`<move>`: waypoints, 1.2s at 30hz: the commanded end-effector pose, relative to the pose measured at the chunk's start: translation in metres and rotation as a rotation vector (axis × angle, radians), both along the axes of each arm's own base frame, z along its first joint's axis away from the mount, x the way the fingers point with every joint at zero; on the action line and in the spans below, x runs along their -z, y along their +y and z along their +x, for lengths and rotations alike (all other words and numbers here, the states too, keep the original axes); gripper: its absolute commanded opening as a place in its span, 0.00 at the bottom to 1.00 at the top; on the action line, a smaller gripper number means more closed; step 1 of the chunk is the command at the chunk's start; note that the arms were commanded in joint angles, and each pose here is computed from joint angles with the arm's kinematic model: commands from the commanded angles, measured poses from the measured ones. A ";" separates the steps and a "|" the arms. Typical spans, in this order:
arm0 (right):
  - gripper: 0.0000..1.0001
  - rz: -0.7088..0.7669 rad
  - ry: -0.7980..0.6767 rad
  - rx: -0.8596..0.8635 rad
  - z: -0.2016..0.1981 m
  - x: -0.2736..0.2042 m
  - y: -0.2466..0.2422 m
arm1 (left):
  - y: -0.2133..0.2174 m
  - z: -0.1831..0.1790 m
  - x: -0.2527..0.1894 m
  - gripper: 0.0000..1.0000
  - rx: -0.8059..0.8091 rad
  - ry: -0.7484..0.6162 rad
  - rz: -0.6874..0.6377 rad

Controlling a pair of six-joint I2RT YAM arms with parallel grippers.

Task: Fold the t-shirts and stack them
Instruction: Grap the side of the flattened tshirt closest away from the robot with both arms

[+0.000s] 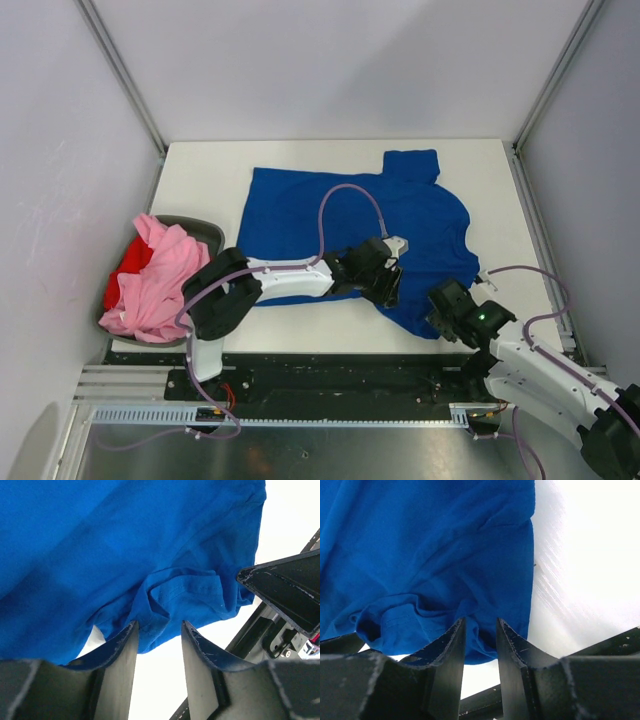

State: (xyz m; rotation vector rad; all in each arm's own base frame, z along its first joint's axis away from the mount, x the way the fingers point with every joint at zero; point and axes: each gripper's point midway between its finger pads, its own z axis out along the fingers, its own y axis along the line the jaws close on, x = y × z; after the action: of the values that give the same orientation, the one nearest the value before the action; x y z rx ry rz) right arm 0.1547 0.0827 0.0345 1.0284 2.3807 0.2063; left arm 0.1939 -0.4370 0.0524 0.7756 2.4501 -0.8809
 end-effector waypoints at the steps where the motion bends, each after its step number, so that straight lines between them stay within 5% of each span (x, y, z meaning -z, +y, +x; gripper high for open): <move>1: 0.35 0.012 -0.041 0.032 0.011 -0.003 0.002 | -0.016 0.007 -0.013 0.42 0.009 -0.037 -0.047; 16: 0.44 0.025 -0.084 0.047 0.015 -0.012 -0.004 | -0.010 0.006 -0.010 0.07 -0.011 -0.029 -0.035; 27: 0.40 0.015 -0.055 0.027 0.020 -0.003 0.003 | -0.001 -0.001 -0.015 0.00 -0.016 -0.019 -0.043; 30: 0.34 0.025 -0.057 0.021 0.021 -0.003 0.006 | 0.002 -0.005 -0.013 0.00 -0.012 -0.004 -0.042; 36: 0.02 0.039 -0.040 0.012 0.009 -0.008 0.003 | 0.010 -0.016 -0.013 0.00 -0.008 0.020 -0.042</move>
State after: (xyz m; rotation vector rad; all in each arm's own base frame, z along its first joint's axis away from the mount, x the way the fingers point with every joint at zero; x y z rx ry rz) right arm 0.1697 0.0899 0.0374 1.0347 2.3524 0.2610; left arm 0.1855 -0.4241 0.0372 0.7578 2.4979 -0.8578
